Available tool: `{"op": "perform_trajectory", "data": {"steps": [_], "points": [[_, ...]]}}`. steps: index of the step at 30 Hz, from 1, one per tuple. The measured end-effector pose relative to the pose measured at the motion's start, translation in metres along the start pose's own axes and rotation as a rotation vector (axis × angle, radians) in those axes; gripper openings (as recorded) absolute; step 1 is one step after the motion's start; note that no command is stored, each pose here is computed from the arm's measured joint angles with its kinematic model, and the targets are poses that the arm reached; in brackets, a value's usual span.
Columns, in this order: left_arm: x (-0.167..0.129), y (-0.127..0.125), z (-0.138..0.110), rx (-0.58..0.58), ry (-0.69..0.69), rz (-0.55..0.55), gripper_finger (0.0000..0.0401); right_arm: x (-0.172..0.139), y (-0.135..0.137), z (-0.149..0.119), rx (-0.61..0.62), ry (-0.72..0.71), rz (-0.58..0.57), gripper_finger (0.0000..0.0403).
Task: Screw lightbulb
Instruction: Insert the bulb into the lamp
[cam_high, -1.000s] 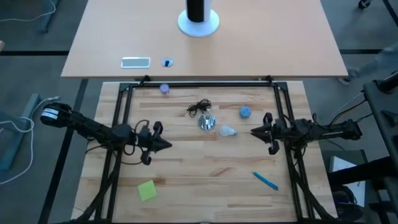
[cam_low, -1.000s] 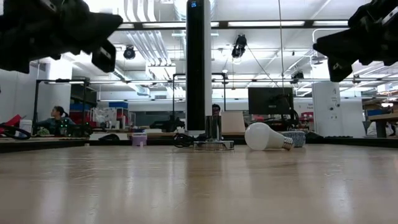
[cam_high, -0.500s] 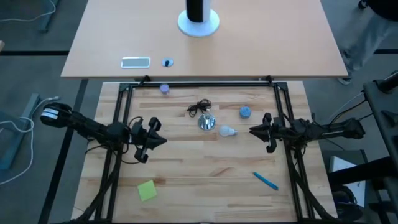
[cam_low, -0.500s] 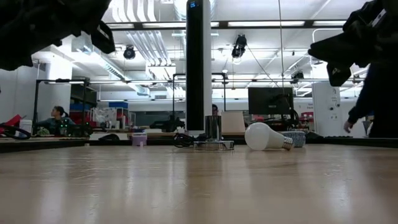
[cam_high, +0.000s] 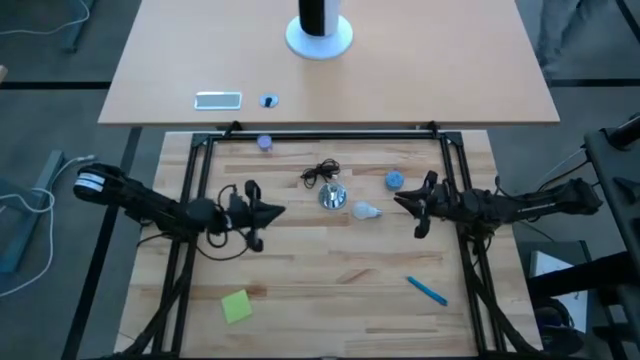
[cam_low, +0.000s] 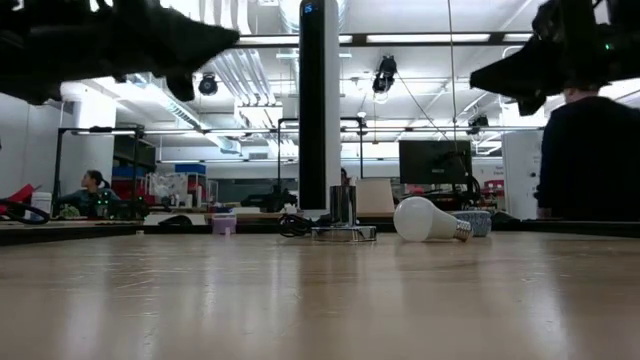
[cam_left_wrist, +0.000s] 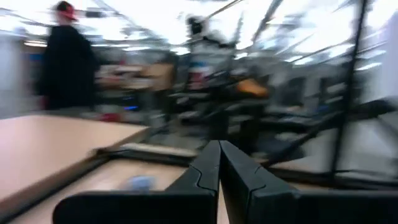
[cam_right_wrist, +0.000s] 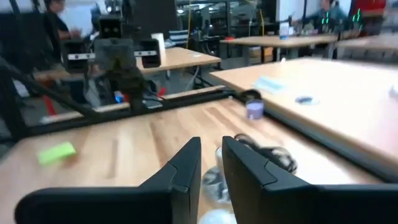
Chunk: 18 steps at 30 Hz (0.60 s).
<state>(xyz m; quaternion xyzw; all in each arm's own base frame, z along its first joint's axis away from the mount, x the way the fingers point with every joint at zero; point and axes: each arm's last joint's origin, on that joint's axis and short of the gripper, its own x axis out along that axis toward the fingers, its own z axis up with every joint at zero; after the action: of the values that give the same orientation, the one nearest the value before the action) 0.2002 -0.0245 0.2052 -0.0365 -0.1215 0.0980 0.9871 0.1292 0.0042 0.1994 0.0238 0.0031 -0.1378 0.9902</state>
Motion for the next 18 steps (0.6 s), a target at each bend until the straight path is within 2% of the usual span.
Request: {"op": "perform_trajectory", "data": {"steps": [4,8,11,14,18], "points": [[0.009,0.002,-0.006,0.136,0.088,0.191,0.0000,0.007,0.004,0.013,-0.069,0.010,0.000,0.0069],[0.014,0.000,-0.015,0.238,0.168,0.181,0.0000,0.014,0.007,0.023,-0.136,0.016,0.001,0.0071],[0.018,0.000,-0.023,0.227,0.224,0.183,0.0000,0.020,0.010,0.029,-0.198,0.027,0.002,0.0065],[0.025,-0.002,-0.031,0.163,0.271,0.198,0.0000,0.025,0.013,0.037,-0.171,0.063,0.002,0.0061],[0.041,-0.008,-0.040,0.155,0.328,0.203,0.0000,0.032,0.016,0.042,-0.110,0.264,-0.013,0.0072]]}}
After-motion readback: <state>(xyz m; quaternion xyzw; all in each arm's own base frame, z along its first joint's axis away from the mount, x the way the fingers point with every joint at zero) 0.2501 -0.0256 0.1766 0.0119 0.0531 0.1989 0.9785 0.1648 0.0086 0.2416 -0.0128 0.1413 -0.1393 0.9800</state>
